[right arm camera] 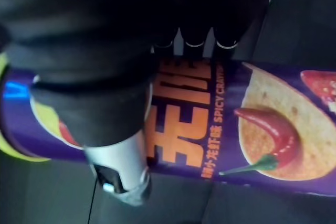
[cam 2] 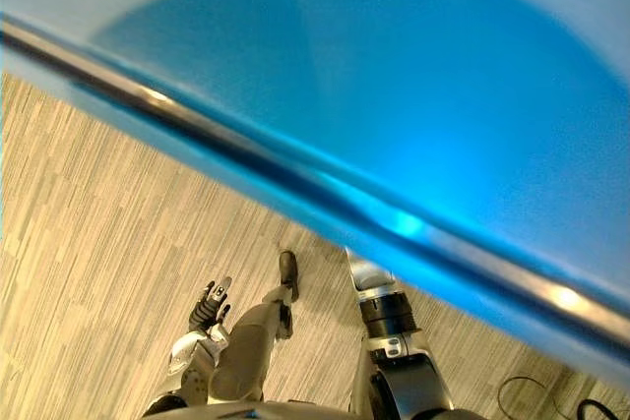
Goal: Put the gum and the chips on the shelf.
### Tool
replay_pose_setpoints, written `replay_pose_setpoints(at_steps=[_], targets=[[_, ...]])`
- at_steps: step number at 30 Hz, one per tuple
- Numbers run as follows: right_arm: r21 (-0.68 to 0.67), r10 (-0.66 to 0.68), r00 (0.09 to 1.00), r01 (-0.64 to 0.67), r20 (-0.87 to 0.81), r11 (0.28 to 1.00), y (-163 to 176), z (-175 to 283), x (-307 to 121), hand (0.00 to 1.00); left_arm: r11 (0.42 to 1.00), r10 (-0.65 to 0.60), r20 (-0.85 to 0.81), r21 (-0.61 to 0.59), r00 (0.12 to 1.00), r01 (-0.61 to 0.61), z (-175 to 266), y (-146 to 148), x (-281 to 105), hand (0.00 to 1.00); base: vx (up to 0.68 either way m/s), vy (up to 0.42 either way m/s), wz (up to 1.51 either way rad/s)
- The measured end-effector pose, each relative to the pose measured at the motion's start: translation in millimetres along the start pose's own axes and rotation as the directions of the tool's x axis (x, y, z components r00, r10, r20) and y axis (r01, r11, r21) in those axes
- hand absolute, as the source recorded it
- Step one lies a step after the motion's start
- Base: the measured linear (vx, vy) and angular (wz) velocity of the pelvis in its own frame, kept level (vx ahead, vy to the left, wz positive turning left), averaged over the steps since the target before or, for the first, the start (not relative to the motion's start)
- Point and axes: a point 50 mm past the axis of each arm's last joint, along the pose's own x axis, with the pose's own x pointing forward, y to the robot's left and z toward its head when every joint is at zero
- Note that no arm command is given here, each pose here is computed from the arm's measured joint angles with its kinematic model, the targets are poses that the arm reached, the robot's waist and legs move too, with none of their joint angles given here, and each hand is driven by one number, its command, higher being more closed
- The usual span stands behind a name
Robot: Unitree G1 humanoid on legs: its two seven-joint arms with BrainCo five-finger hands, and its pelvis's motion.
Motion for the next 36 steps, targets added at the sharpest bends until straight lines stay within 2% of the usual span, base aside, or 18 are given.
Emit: replay_pose_setpoints(at_steps=[11,12,19,23,31,36], targets=[[0.052,-0.076,0.997,0.075,0.019,0.996,-3.9,8.2,3.0,1.00,1.000,-0.001,0.013,-0.018,1.000,0.001,3.2,-2.1,1.4,0.00,0.01,-0.018,-0.08],[0.059,-0.078,0.997,0.077,0.016,0.995,-4.1,7.9,2.7,0.00,1.000,0.000,0.013,-0.018,1.000,0.000,3.2,-2.1,1.4,0.00,0.00,0.000,0.00],[0.127,-0.083,0.994,0.092,-0.072,0.988,-5.2,-1.7,-6.2,0.00,1.000,0.019,0.009,-0.018,1.000,-0.019,2.2,-0.9,1.2,0.00,0.00,0.000,0.00],[0.119,-0.073,0.991,0.087,-0.115,0.989,-8.7,-10.6,-15.4,0.00,0.999,0.040,0.001,-0.018,0.999,-0.040,0.6,1.4,1.0,0.00,0.00,0.000,0.00],[0.144,0.004,0.980,0.025,-0.198,0.989,-7.0,-26.2,-37.6,0.00,0.997,0.068,-0.009,-0.031,0.998,-0.068,-1.7,5.4,0.8,0.00,0.00,0.000,0.00],[0.156,0.040,0.955,0.007,-0.292,0.988,-13.9,-41.5,-55.4,0.00,0.991,0.130,-0.034,-0.038,0.991,-0.132,-6.3,17.9,-0.4,0.00,0.02,0.000,0.00]])
